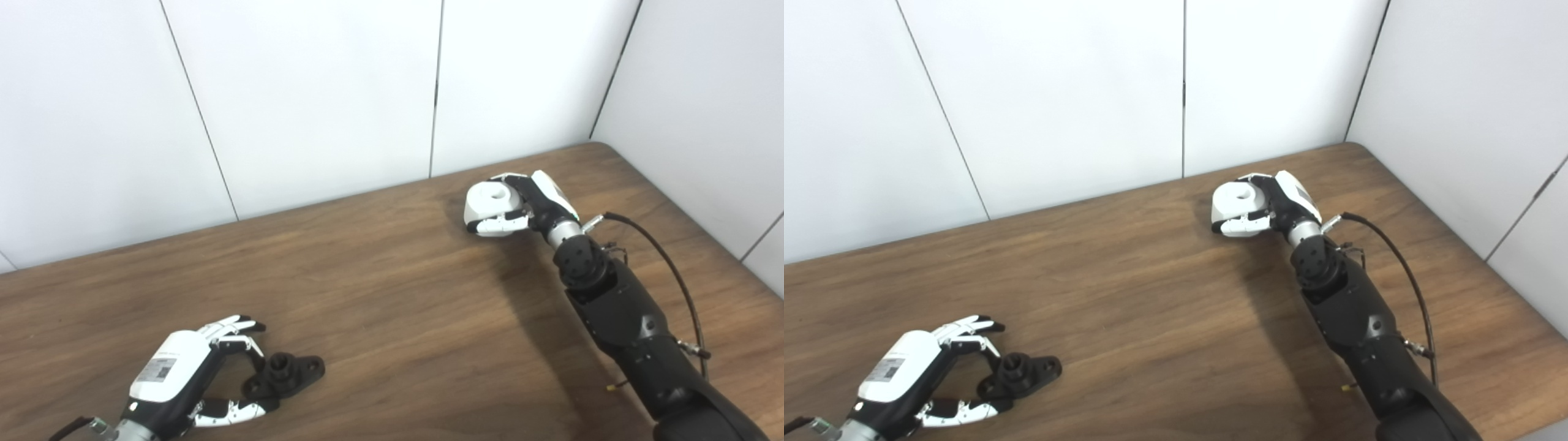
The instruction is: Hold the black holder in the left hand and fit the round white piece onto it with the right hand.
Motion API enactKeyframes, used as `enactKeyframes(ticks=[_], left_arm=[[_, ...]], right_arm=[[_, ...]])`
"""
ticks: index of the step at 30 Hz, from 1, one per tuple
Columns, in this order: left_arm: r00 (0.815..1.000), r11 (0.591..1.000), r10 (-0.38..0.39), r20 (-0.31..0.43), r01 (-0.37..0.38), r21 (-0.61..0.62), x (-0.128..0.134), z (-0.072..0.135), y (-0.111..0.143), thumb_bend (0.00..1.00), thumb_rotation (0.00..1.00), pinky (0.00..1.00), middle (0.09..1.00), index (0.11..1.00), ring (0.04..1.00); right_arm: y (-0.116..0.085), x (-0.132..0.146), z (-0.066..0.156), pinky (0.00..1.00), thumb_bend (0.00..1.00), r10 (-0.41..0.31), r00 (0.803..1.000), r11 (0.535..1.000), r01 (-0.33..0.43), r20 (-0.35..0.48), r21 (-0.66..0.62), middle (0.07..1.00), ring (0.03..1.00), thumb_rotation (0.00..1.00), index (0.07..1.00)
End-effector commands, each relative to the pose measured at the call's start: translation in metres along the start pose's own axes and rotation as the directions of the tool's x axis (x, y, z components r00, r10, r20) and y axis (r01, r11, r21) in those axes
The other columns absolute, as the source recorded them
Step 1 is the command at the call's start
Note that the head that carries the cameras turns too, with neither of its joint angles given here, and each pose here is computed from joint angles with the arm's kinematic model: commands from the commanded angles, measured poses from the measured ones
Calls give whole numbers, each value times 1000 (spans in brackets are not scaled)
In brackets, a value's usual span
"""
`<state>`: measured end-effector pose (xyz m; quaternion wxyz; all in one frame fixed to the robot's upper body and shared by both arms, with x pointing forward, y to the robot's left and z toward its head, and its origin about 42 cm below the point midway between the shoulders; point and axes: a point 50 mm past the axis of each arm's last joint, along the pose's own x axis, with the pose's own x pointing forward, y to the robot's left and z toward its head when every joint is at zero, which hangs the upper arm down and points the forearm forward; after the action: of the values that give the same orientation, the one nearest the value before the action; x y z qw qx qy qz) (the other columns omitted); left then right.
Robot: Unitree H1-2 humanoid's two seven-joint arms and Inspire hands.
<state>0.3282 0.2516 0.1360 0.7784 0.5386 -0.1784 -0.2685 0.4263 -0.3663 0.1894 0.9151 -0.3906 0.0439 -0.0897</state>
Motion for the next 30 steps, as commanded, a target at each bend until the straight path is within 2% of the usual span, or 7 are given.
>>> enactKeyframes(ticks=[1,7,9,10,13,23,30], left_arm=[[977,983,-177,-120,181,18,-32,-22,-23,521,48,829,822,486,881],[976,983,-181,-123,185,20,-32,-21,-22,521,47,820,822,486,881],[976,983,-180,-122,184,22,-31,-21,-22,521,47,820,822,486,880],[976,983,-179,-122,184,25,-31,-21,-22,521,47,819,822,486,880],[976,982,-181,-123,185,27,-31,-21,-21,521,48,818,821,486,882],[976,982,-181,-118,186,27,-26,-23,-20,521,48,822,824,486,882],[979,984,-173,-106,177,22,-22,-22,-21,521,48,811,821,486,879]], right_arm=[[-15,9,18,801,751,-60,995,998,60,76,2,868,876,277,707],[-14,9,13,782,725,-93,992,996,92,86,13,841,851,122,657],[-13,9,12,778,724,-104,991,994,103,86,23,837,848,98,647],[-13,9,11,777,601,-118,989,993,115,88,31,828,841,117,556],[-12,8,8,755,527,-149,985,989,146,91,38,801,818,124,496],[-7,6,4,755,517,-157,983,987,154,96,39,786,811,126,484],[-7,5,16,758,517,-148,981,989,143,128,46,777,805,125,484]])
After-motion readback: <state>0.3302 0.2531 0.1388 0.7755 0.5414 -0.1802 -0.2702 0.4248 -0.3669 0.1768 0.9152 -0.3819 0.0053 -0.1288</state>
